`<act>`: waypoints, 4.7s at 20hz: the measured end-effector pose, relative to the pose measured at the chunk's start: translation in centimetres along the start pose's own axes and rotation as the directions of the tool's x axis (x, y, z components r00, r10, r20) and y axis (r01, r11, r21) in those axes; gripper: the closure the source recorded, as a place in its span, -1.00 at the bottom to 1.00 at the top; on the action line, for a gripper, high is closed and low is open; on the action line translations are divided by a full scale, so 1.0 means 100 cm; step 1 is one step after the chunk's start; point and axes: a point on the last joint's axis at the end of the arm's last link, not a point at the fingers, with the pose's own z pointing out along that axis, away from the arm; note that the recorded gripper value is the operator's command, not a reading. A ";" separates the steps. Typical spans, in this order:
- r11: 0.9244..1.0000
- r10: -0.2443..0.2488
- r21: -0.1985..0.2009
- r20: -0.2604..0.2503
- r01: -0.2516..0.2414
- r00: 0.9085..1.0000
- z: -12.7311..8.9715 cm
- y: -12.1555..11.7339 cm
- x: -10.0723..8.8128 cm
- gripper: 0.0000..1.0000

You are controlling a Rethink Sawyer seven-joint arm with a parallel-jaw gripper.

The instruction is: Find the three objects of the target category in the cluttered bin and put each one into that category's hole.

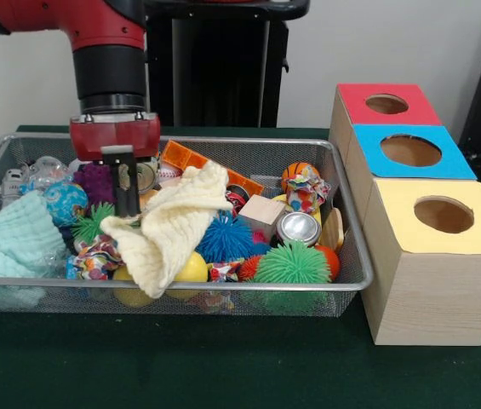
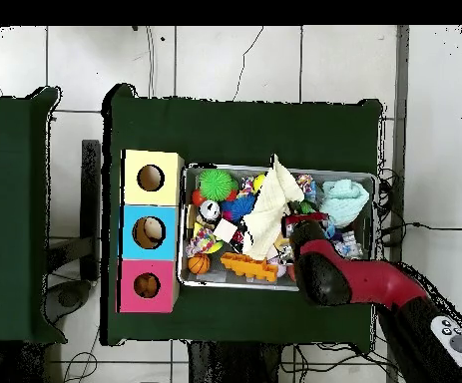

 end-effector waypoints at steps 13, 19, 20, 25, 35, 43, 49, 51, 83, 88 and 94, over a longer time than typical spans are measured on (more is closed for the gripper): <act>0.998 0.004 -0.064 -0.054 -0.007 0.999 -0.001 0.062 0.030 1.00; 0.995 0.031 -0.095 -0.084 -0.039 0.996 0.013 0.111 0.051 1.00; 0.995 0.034 -0.096 -0.080 -0.041 0.996 0.014 0.114 0.052 1.00; 0.993 0.096 -0.071 0.050 -0.093 0.994 0.034 0.146 0.073 1.00; 0.988 0.151 -0.027 0.208 -0.149 0.966 0.038 0.153 0.095 1.00; 0.988 0.152 -0.018 0.224 -0.151 0.963 0.035 0.154 0.101 1.00; 0.991 0.126 0.011 0.255 -0.133 0.959 0.030 0.153 0.109 1.00; 0.992 0.120 0.012 0.258 -0.128 0.959 0.029 0.153 0.109 1.00; 0.995 -0.102 -0.008 0.061 0.103 0.993 -0.018 0.063 0.110 1.00; 0.994 -0.107 -0.004 0.052 0.107 0.993 -0.020 0.061 0.108 1.00; 0.992 -0.122 -0.014 0.035 0.122 0.992 -0.023 0.054 0.107 1.00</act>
